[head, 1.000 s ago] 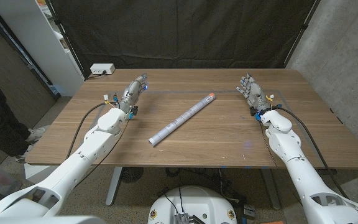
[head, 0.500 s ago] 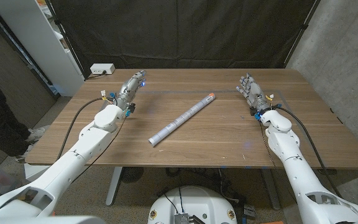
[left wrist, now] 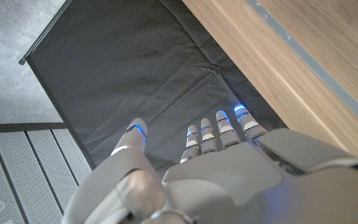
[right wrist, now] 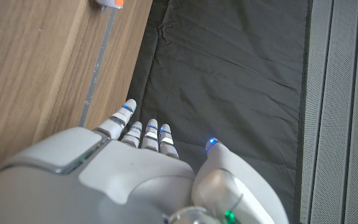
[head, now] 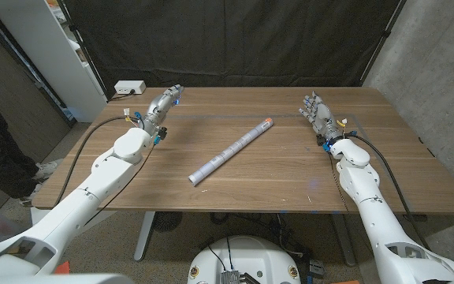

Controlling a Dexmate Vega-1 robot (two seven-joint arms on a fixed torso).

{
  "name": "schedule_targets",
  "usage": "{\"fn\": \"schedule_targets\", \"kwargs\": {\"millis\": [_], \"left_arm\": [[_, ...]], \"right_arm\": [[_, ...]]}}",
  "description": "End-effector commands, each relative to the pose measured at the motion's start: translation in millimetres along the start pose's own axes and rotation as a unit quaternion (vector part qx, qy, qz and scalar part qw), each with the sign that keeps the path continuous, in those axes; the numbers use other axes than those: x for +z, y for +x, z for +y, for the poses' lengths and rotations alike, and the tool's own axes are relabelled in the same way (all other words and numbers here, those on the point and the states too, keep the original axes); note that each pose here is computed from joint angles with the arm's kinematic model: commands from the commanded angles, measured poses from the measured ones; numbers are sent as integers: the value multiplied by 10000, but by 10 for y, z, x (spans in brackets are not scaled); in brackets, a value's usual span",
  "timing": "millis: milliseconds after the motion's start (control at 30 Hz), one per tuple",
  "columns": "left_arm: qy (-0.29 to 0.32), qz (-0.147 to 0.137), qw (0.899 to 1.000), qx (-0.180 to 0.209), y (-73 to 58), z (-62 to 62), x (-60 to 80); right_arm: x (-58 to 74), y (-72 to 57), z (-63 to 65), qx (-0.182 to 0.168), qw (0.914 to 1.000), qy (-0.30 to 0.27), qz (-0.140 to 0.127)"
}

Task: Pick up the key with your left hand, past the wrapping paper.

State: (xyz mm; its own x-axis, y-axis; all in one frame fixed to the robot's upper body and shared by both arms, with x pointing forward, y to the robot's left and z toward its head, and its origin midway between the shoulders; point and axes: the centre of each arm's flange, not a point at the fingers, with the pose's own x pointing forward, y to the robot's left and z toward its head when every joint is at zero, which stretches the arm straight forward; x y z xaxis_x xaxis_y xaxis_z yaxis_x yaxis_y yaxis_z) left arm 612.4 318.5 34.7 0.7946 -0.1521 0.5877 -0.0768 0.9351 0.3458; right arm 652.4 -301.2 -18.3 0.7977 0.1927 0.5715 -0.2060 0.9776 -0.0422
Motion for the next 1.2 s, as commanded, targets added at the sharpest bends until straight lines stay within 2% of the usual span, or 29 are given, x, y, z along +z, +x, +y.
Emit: {"fn": "schedule_targets", "kwargs": {"millis": [33, 133, 433, 833, 1200], "left_arm": [[682, -56, 9977, -5, -9, 138, 164], [957, -56, 9954, -29, -14, 194, 225], [1238, -74, 9923, -45, -30, 291, 316], [1966, -41, 9805, -43, -65, 476, 506], [2457, -11, 9693, 23, -81, 658, 684]], "right_arm": [[64, 7, 24, 61, 9999, -12, -85], [88, 12, 34, 95, 9999, -6, -107], [114, 22, 42, 107, 9999, -3, -117], [140, 27, 72, 157, 9997, 18, -180], [127, 72, 182, 284, 9993, -29, -232]]}}
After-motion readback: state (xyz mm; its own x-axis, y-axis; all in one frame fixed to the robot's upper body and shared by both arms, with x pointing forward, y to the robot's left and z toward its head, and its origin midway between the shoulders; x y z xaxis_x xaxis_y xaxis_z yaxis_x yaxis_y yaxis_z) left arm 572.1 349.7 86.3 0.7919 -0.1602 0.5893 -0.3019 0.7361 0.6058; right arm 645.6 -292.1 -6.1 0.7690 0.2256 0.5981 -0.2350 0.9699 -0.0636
